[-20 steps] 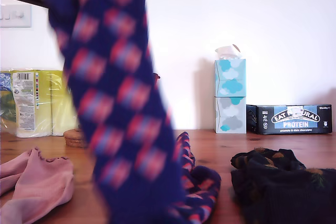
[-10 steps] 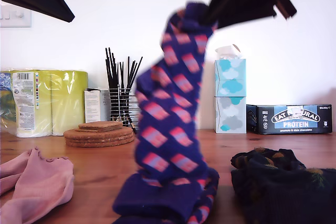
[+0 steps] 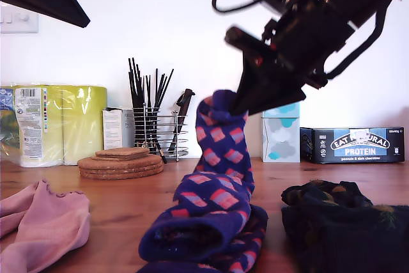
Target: Pair up the socks based on colour and pattern, by placing each sock on top of its pair
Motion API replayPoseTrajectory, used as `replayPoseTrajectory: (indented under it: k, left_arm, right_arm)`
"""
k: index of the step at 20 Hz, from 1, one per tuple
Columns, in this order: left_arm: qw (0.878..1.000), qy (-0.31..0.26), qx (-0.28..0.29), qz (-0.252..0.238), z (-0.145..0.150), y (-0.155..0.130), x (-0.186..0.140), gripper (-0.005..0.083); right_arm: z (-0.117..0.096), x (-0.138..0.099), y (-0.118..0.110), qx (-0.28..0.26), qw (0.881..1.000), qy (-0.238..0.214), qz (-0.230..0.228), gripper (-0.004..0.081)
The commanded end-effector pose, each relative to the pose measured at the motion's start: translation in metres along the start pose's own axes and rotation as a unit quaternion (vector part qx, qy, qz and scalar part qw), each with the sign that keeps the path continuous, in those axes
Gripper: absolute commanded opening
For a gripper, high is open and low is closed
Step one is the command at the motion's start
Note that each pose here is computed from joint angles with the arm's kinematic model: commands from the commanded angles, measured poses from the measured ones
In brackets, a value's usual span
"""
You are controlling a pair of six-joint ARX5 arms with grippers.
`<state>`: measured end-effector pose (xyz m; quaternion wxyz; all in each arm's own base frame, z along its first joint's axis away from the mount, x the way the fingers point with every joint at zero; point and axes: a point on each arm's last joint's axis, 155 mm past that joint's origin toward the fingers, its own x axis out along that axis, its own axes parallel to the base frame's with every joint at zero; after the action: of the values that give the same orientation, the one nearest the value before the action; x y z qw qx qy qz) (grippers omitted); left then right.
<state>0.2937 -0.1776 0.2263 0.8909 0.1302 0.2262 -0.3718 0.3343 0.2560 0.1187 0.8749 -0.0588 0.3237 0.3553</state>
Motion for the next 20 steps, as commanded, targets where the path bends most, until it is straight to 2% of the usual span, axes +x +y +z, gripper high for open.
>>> replayPoseTrajectory:
  k: [1,3,4,8,12,17,18,19,20]
  left_arm:
    - [1.0,0.012,-0.007,-0.004,-0.01,-0.001,0.005,-0.0022]
    - [1.0,0.012,-0.007,-0.004,-0.01,-0.001,0.005,-0.0022]
    - [1.0,0.012,-0.007,-0.004,-0.01,-0.002,0.005,-0.0022]
    - [1.0,0.011,-0.007,-0.006,-0.01,-0.002,0.005,-0.0022]
    - [1.0,0.011,-0.007,-0.006,-0.01,-0.002,0.005,-0.0022]
    - [1.0,0.008,-0.006,-0.014,-0.009,-0.005,0.005,-0.0022]
    - [1.0,0.007,-0.006,-0.016,-0.008,-0.006,0.005,-0.0022]
    - [1.0,0.007,-0.006,-0.016,-0.008,-0.006,0.005,-0.0022]
    - [1.0,0.007,-0.006,-0.016,-0.008,-0.006,0.005,-0.0022]
  right_arm:
    - [-0.004,0.005,-0.011,-0.006,1.0,0.002,-0.02,0.0174]
    - [-0.003,0.009,-0.016,-0.024,0.999,-0.001,-0.031,0.0356]
    - [0.002,0.009,-0.019,-0.025,0.999,-0.01,-0.038,0.0391]
    - [0.02,0.006,-0.03,-0.026,0.997,-0.04,-0.064,0.0396]
    - [0.022,0.003,-0.032,-0.024,0.997,-0.033,-0.067,0.0395]
    - [0.045,-0.022,-0.027,-0.027,0.996,-0.05,-0.067,0.0395]
    - [0.047,-0.03,-0.025,-0.027,0.996,-0.05,-0.067,0.0368]
    - [0.047,-0.039,-0.023,-0.024,0.996,-0.046,-0.067,0.0279]
    - [0.045,-0.046,-0.021,-0.016,0.997,-0.043,-0.067,0.0132]
